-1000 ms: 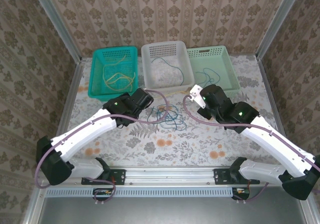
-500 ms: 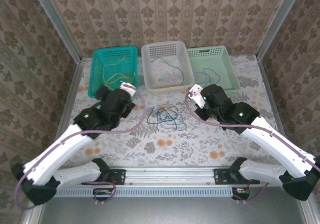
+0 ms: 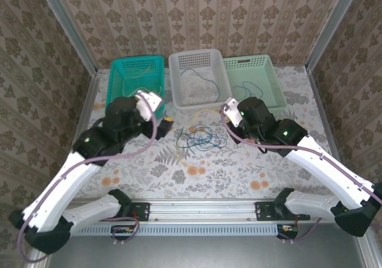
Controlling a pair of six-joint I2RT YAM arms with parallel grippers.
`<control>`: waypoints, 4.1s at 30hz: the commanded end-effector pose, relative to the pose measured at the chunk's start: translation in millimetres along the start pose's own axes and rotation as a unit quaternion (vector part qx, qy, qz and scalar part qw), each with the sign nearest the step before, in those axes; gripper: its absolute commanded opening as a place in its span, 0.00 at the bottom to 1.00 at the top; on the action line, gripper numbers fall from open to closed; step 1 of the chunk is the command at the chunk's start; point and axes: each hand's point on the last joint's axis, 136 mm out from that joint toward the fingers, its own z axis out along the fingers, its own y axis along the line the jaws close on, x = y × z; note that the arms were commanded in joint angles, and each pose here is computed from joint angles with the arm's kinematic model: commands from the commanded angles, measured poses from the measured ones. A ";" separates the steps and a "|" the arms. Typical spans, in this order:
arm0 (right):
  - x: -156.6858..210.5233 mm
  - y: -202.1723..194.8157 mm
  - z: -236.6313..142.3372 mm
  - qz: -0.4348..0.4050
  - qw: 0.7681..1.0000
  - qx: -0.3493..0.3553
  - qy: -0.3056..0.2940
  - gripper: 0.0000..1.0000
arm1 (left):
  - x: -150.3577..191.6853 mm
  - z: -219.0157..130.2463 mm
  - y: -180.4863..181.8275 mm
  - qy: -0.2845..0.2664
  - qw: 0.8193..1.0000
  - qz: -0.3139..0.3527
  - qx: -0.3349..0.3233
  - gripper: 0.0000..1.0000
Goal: Untangle the cables
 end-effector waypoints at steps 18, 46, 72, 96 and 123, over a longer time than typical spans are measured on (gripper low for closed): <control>-45.6 23.9 -30.1 0.047 0.988 -0.092 -0.113 0.00 | -22.3 39.4 -72.3 -0.034 0.976 0.001 0.216 0.89; -38.3 -38.0 -9.5 0.151 0.985 0.040 -0.078 1.00 | -8.2 37.1 33.4 -0.010 0.992 -0.119 0.040 0.00; -2.8 -30.1 29.1 0.205 0.979 0.009 -0.012 1.00 | 45.3 103.6 301.6 0.055 0.943 -0.245 -0.220 0.00; 49.7 -3.9 101.7 0.237 0.958 -0.029 0.158 0.71 | 57.0 87.9 245.0 0.062 0.936 -0.274 -0.212 1.00; 79.7 82.3 203.8 0.365 0.883 -0.128 0.266 0.52 | 147.3 60.1 51.7 0.073 0.955 -0.261 -0.119 1.00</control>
